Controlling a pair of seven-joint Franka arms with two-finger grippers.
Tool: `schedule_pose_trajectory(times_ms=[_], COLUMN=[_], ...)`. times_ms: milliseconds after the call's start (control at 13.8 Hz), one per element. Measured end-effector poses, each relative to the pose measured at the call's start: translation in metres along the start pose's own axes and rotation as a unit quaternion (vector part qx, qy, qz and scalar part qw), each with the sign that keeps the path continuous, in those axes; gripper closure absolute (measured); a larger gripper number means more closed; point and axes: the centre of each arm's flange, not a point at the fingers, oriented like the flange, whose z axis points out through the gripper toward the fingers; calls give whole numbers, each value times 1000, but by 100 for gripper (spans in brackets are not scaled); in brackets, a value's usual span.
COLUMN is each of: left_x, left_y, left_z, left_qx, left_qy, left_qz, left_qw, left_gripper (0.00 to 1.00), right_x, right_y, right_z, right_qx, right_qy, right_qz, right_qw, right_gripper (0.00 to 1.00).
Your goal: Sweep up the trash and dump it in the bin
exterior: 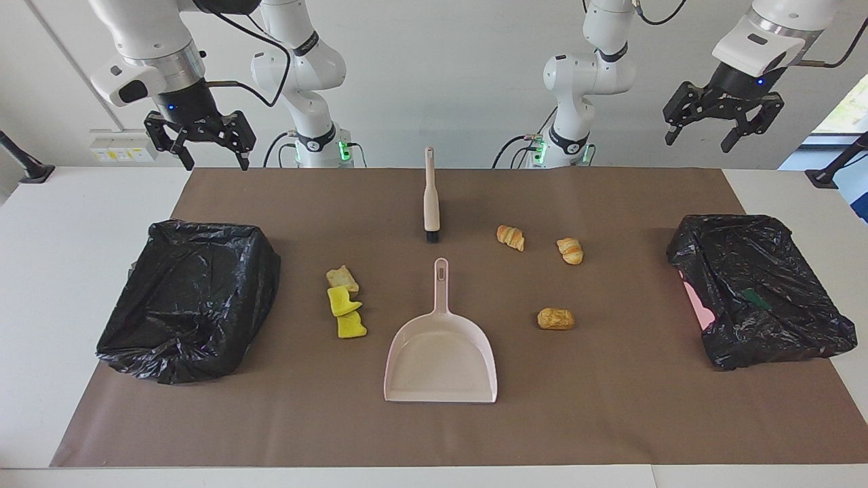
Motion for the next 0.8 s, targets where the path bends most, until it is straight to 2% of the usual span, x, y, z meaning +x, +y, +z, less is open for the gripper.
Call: schedule_pose_trajectory(times_ms=[435,797], left_x=[0,0], left_y=[0,0], left_z=[0,0], left_qx=[0,0], left_qy=[0,0], left_qz=[0,0], left_qw=[1000,1000], left_gripper=[0,0], right_x=[0,-4], right_y=[0,-4], right_z=[0,14], right_qx=[0,2], right_qy=[-1,-15], right_qz=[0,-4], right_qw=[1000,1000], right_gripper=[0,0])
